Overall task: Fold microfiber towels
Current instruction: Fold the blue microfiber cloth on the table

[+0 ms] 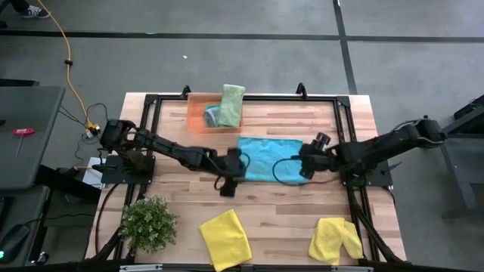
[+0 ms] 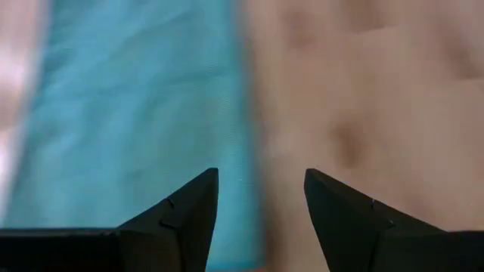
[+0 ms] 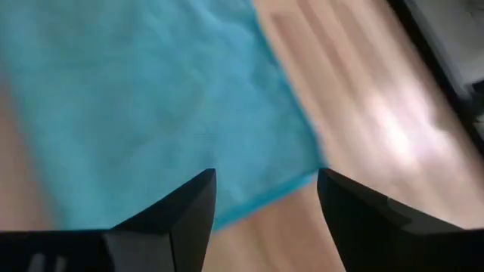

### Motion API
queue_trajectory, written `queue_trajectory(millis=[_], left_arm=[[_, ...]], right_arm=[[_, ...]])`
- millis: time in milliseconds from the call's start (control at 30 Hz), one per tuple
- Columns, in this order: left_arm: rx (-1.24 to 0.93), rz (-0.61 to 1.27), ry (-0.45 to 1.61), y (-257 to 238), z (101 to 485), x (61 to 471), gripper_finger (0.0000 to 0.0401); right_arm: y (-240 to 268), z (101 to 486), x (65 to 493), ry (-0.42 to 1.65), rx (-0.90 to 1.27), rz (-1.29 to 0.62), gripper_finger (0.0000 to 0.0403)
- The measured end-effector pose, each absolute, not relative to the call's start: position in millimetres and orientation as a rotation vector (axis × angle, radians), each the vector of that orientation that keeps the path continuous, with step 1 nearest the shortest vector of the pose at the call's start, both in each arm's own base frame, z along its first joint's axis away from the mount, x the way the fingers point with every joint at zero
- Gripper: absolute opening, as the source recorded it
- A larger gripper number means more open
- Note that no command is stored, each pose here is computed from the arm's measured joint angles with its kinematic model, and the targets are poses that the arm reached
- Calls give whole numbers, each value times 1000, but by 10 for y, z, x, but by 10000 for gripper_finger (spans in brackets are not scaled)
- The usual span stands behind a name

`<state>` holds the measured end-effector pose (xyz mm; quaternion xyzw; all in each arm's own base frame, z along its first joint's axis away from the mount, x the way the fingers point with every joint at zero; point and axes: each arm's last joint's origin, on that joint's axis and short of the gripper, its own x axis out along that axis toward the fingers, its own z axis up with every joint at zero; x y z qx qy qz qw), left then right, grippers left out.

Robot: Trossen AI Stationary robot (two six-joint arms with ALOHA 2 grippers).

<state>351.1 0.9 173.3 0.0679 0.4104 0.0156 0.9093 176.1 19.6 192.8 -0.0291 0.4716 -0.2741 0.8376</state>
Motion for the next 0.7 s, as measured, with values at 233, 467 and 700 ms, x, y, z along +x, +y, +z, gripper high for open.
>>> queue_trajectory(millis=[233,467,700], left_arm=[[276,7,911,-412,1531,3504,186],[335,131,984,-289,1333,3527,186],[297,117,1043,-155,1192,3540,186]], right_arm=[[397,1868,1581,796,66,-460,225],[440,1864,1609,732,83,-418,225],[450,1855,1624,743,69,-392,225]])
